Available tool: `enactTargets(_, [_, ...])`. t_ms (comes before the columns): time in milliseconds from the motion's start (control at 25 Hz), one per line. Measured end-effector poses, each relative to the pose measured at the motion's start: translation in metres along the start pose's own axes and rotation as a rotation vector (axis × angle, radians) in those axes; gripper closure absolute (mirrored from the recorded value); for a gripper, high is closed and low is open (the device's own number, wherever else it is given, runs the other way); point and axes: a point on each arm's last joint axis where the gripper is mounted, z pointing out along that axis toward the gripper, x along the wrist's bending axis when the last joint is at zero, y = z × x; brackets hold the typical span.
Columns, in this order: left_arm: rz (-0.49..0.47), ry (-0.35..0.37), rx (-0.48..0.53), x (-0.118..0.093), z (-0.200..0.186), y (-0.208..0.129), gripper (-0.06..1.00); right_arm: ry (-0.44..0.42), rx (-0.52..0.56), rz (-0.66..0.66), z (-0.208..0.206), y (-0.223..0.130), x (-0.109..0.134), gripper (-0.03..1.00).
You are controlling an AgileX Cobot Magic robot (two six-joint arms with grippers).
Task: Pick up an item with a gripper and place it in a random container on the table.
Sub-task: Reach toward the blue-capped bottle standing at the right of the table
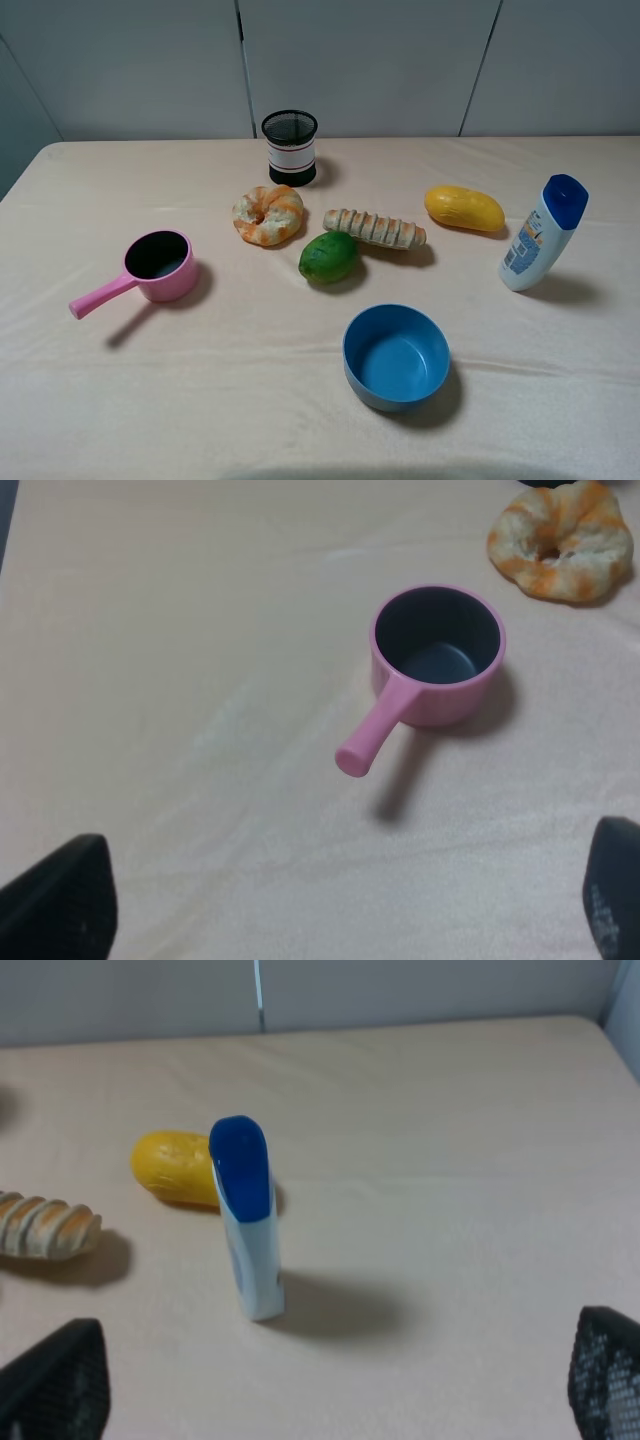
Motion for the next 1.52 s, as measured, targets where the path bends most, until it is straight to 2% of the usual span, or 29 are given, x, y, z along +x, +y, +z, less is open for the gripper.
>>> enactTargets(400, [0.000,0.000,0.000,0.000,0.000,0.000,0.00,0.001,0.214,-0.047,0.053,0.074,0.001,0.27])
enactTargets(680, [0.000,0.000,0.000,0.000,0.000,0.000,0.00,0.042,0.388,-0.077,0.106,0.104,0.003,0.27])
enactTargets(960, [0.000,0.000,0.000,0.000,0.000,0.000,0.00,0.122,0.481,-0.160,0.146,0.120,0.017,0.27])
enactTargets(1120, [0.000,0.000,0.000,0.000,0.000,0.000,0.00,0.163,0.571,-0.203,0.173,0.119,0.028,0.27])
enactTargets(1240, [0.000,0.000,0.000,0.000,0.000,0.000,0.00,0.170,0.663,-0.207,0.195,0.111,0.031,0.27])
enactTargets(1520, [0.000,0.000,0.000,0.000,0.000,0.000,0.00,0.150,0.793,-0.237,0.233,0.094,0.030,0.27])
